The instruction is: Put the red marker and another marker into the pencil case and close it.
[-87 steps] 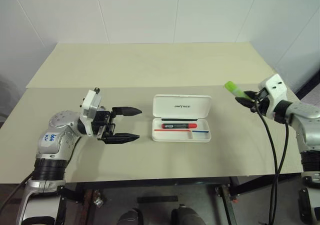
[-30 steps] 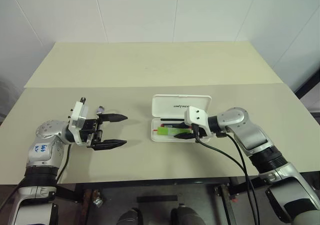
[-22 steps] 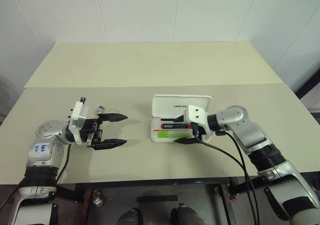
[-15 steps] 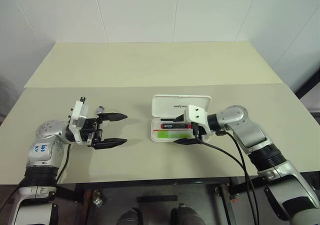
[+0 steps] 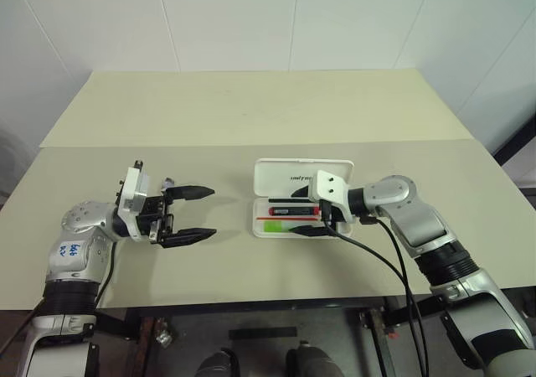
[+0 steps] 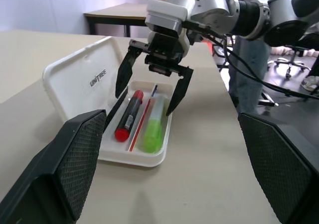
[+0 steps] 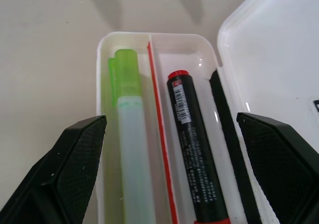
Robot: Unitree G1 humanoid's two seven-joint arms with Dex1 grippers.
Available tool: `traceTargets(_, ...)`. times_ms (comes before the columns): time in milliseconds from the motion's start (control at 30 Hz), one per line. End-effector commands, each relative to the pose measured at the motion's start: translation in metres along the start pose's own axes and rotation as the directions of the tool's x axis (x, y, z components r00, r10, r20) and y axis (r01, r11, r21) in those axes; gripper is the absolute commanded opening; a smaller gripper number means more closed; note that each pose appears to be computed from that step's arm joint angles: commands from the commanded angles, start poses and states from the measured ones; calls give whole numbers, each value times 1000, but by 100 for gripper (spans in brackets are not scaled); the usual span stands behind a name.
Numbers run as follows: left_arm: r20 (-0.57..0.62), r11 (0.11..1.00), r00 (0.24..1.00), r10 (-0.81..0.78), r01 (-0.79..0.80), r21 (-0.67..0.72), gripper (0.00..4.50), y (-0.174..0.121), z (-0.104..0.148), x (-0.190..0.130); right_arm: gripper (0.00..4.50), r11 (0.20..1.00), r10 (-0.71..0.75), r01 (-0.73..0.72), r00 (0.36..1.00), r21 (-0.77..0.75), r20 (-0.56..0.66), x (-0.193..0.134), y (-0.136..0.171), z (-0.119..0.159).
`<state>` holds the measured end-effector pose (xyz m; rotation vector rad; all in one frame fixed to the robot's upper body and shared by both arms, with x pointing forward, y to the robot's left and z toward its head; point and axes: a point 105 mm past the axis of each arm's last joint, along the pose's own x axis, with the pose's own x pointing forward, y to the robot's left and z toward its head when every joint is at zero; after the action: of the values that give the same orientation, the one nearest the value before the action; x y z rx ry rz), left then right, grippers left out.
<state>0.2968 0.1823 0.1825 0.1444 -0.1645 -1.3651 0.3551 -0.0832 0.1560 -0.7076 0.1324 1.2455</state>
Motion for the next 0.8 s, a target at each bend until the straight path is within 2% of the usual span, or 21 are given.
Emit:
traceTargets(33,24,997,999,36,-37,61,450,-2,15,-2,444,999,-46,47,999,-10,28,-6,-6,5)
traceTargets(167,32,986,991,130,-133,102,450,3,22,-5,444,998,-55,55,998,0,39,-11,-4,7)
traceTargets(300,29,948,956,291,-292,129,450,14,27,-11,444,998,-66,66,996,5,66,-20,-3,13)
traceTargets(400,23,859,861,507,-508,68,450,31,24,-19,444,998,-69,67,992,16,110,-33,0,23)
traceTargets(533,-6,710,710,704,-704,-14,450,45,14,-28,444,998,-62,57,985,37,160,-47,5,30)
traceTargets(667,-37,596,597,801,-802,-40,450,57,9,-35,444,998,-46,36,979,53,199,-57,11,32)
traceTargets(733,-88,523,523,848,-852,-25,450,66,1,-42,444,998,-32,18,975,64,222,-63,16,33)
traceTargets(800,-116,483,481,869,-876,-15,450,72,-2,-46,444,997,-26,9,972,71,234,-66,18,33)
